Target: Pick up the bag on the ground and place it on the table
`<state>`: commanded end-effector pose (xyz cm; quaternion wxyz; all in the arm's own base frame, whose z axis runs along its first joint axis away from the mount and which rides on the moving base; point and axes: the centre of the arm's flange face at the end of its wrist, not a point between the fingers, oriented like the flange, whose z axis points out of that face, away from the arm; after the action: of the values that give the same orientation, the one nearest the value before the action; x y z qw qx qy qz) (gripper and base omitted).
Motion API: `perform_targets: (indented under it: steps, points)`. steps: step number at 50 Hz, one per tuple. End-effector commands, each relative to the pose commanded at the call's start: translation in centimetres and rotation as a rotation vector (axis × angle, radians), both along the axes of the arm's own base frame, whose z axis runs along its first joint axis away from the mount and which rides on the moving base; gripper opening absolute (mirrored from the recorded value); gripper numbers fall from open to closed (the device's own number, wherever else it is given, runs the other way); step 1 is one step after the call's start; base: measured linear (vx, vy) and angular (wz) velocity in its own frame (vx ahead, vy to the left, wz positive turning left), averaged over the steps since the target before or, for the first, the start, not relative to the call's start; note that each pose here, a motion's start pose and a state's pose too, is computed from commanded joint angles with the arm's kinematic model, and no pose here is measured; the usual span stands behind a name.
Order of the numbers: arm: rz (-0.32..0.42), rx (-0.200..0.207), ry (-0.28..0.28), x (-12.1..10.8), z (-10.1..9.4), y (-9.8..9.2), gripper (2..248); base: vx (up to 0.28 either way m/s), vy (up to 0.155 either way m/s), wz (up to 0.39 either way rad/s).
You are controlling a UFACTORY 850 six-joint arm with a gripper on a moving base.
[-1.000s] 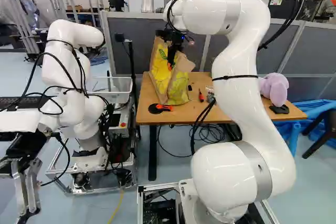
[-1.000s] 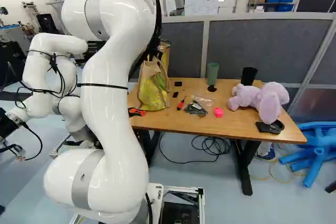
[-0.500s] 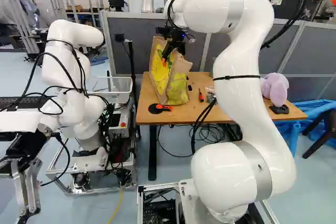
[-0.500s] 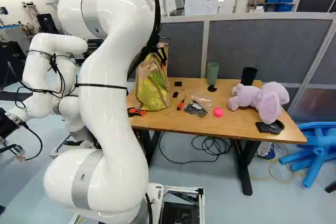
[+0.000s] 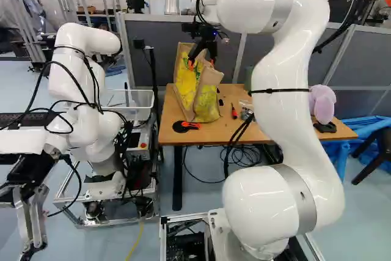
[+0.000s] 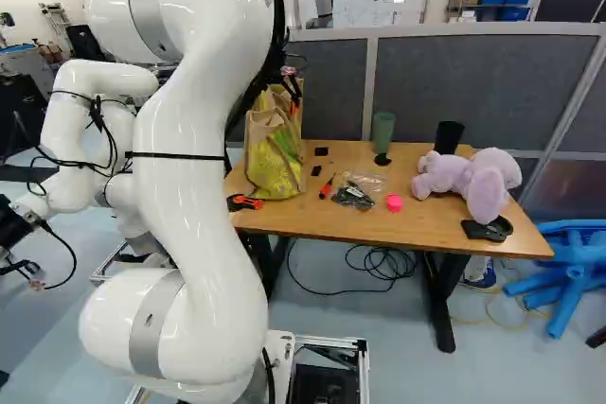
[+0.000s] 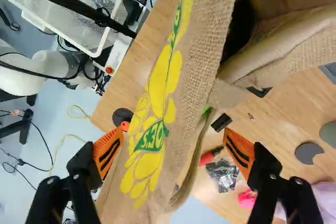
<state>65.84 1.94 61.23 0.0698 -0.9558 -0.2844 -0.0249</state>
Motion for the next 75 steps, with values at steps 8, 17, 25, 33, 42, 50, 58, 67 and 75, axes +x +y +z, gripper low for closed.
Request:
perform_targets:
  steps: [8,17,25,33,42,50,58,67,75]
  points:
    - [0.000,0.000,-0.020,-0.5,1.3,0.0,247,0.000,0.000,0.000]
    - [0.000,0.000,-0.042,-1.0,2.7,0.0,247,0.000,0.000,0.000]
    - [0.000,0.001,-0.062,-1.4,3.9,0.0,247,0.000,0.000,0.000]
    - [0.000,0.001,-0.083,-1.9,5.2,0.0,247,0.000,0.000,0.000]
    - [0.000,0.001,-0.106,-2.5,6.6,0.0,247,0.000,0.000,0.000]
    - [0.000,0.001,-0.127,-3.0,7.8,0.0,247,0.000,0.000,0.000]
    - [0.000,0.001,-0.147,-3.4,9.0,0.0,247,0.000,0.000,0.000]
    - [0.000,0.002,-0.171,-4.0,10.3,0.0,247,0.000,0.000,0.000]
    - [0.000,0.002,-0.192,-4.5,11.5,0.0,247,0.000,0.000,0.000]
